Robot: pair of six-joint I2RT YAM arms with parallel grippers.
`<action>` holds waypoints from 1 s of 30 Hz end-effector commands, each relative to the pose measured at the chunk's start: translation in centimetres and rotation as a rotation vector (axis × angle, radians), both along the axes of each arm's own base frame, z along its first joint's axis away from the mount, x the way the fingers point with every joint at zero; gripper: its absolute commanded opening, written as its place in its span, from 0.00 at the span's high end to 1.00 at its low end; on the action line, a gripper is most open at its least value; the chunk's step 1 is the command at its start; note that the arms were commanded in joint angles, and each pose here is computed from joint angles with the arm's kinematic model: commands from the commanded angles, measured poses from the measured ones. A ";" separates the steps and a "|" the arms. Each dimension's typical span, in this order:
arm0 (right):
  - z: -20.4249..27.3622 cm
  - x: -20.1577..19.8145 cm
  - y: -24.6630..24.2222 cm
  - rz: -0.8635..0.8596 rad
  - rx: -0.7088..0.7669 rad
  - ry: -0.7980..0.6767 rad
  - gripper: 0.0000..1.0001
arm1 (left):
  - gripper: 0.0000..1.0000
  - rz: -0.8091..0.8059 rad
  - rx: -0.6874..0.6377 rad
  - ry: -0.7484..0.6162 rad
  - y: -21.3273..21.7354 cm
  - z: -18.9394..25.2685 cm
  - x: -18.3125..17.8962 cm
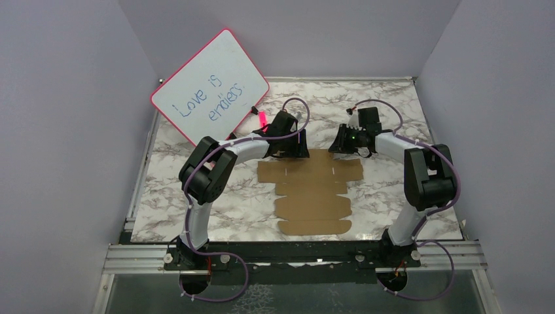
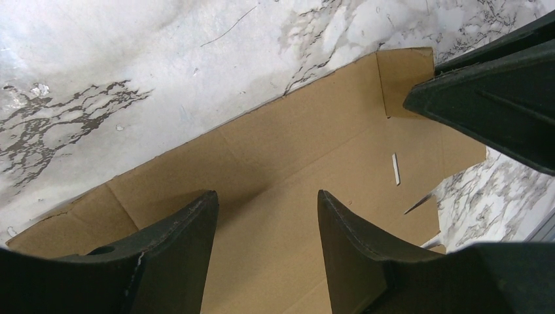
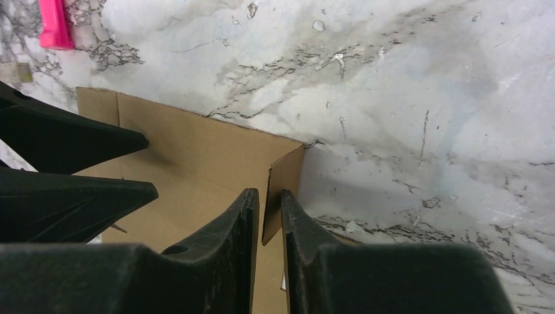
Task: Fold the paper box
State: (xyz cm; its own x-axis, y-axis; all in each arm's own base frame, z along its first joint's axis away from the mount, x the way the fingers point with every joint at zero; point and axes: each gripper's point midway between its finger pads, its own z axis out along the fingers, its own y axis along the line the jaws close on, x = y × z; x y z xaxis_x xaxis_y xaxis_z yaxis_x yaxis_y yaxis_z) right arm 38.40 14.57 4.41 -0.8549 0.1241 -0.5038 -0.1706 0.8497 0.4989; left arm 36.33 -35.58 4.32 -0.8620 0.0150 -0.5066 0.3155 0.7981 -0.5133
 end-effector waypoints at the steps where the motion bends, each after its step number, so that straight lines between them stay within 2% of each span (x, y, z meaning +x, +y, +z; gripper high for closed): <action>1: 1.6 0.5 -0.5 -0.037 -0.122 -0.037 0.76 | 0.41 -0.002 0.041 0.030 0.6 -2.3 -0.9; 6: 1.0 0.3 0.0 -0.041 -0.201 -0.026 0.75 | 0.41 -0.002 0.041 0.030 0.6 -2.4 -0.9; 12: 2.4 0.7 -0.1 -0.055 -0.212 -0.058 0.71 | 0.40 0.003 0.039 0.010 0.7 -1.0 -0.8; 14: 4.0 0.9 -0.3 -0.064 -0.211 -0.099 0.67 | 0.40 0.007 0.038 -0.006 0.9 -0.1 -0.5; 19: 7.0 0.3 -0.6 -0.070 -0.199 -0.178 0.48 | 0.39 0.012 0.021 -0.062 1.2 3.3 -0.1; 25: 7.4 -2.8 0.5 -0.005 -0.118 -0.160 0.38 | 0.36 0.020 0.006 -0.103 2.6 6.7 -1.5; 30: 7.2 -6.1 2.4 0.057 0.011 -0.151 0.35 | 0.32 0.038 -0.002 -0.058 4.8 6.4 -4.8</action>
State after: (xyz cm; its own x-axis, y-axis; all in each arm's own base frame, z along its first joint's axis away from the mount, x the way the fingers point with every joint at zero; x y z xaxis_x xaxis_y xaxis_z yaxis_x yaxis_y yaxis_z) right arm 35.12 14.89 11.79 -0.7514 0.0747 -0.6557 -0.2344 0.8986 0.3710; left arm 33.94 -32.86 10.89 -0.8153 -0.0063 -0.5790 0.3479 0.7941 -0.4984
